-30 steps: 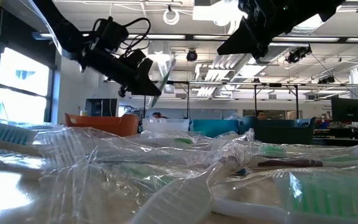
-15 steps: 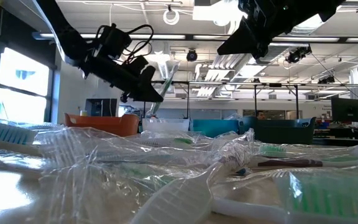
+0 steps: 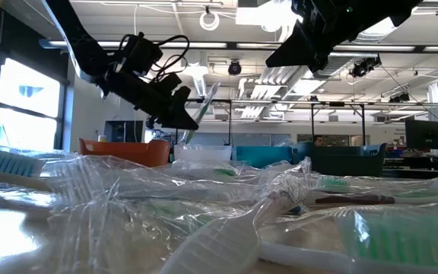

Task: Pick & Place Toothbrushes
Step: Put the green toothbrush into the transparent bin

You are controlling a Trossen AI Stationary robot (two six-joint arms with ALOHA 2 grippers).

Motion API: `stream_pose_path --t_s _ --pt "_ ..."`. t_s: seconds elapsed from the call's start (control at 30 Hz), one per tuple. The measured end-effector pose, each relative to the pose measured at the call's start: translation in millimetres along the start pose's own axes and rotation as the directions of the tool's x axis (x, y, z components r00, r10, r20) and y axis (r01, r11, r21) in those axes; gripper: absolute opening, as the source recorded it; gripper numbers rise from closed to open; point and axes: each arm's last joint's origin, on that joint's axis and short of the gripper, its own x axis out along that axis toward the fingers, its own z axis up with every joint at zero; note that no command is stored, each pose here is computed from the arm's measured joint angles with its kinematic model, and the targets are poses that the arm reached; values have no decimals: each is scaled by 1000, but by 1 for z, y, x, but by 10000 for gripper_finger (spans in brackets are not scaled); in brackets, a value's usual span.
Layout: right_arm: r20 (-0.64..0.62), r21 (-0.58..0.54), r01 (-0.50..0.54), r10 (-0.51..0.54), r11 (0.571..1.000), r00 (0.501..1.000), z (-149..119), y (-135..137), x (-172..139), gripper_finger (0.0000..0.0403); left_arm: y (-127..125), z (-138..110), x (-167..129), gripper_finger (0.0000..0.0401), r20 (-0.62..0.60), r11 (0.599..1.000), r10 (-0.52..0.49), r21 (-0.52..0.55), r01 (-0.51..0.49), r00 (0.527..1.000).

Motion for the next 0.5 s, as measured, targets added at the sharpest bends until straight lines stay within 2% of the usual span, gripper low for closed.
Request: stream_pose_path --t_s 0.5 --pt "0 0 0 0 1000 1000 0 0 0 4 1 -3 0 26 -28 1000 12 2 -12 1000"
